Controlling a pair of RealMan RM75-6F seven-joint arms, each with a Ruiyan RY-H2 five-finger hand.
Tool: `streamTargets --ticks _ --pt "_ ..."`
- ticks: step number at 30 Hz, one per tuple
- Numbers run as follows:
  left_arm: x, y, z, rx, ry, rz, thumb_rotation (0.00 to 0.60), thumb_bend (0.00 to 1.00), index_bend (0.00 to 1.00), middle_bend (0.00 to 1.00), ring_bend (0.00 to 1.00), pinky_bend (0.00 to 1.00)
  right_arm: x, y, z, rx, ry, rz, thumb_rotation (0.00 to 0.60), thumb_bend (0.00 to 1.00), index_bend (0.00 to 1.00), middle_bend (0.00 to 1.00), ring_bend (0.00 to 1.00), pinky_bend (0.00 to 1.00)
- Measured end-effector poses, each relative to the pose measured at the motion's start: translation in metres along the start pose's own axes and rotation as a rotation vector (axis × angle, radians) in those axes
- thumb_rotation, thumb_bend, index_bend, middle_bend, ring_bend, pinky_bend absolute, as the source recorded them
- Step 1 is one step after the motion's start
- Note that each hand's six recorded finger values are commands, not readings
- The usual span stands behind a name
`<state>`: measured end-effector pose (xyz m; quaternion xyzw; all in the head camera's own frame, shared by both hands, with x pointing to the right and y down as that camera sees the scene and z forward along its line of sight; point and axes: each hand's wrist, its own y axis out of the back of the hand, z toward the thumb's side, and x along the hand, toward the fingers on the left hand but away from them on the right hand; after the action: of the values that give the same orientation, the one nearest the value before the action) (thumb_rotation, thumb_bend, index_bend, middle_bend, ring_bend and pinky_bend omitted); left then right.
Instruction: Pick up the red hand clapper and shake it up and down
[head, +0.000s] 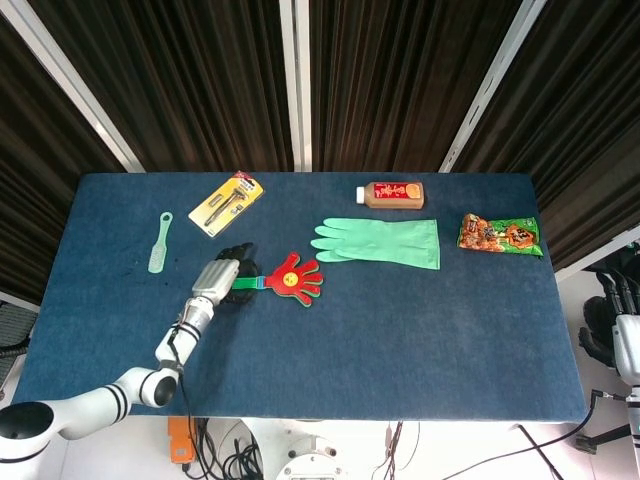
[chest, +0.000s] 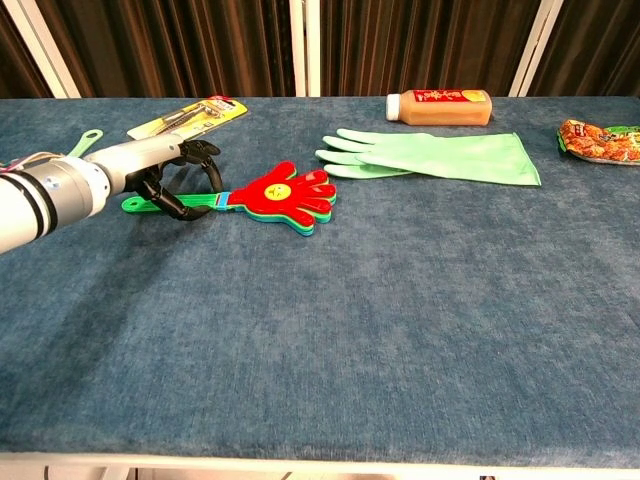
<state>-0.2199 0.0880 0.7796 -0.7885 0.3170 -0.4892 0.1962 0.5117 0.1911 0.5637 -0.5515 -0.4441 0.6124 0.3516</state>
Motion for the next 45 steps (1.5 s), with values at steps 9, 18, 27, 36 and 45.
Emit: streamTargets --ticks 9,18,27,36,45 --pt "-0.004 0.01 0.002 0.001 -0.012 0.061 0.6 0.42 0.61 0.14 0.0 0.06 0.0 0.0 0.0 0.003 -0.003 0.001 0.6 0.28 0.0 0.0 0.0 0.0" --pt "-0.011 0.023 0.003 -0.022 -0.044 0.129 0.6 0.43 0.72 0.42 0.28 0.39 0.001 -0.001 0.0 0.002 -0.003 0.005 0.6 0.28 0.0 0.0 0.0 0.0" --pt "-0.012 0.022 -0.009 0.048 -0.036 0.117 0.6 0.43 0.71 0.62 0.56 0.78 0.001 -0.001 0.001 0.0 0.002 0.006 0.6 0.28 0.0 0.0 0.0 0.0" --pt "-0.011 0.021 -0.013 0.047 -0.027 0.101 0.6 0.43 0.52 0.92 0.89 0.96 0.001 0.0 0.001 -0.001 0.005 0.004 0.6 0.28 0.0 0.0 0.0 0.0" --pt "-0.012 0.021 -0.017 0.061 -0.04 0.102 0.6 0.33 0.38 1.0 0.91 0.96 0.001 0.0 0.001 0.0 0.001 0.004 0.6 0.28 0.0 0.0 0.0 0.0"
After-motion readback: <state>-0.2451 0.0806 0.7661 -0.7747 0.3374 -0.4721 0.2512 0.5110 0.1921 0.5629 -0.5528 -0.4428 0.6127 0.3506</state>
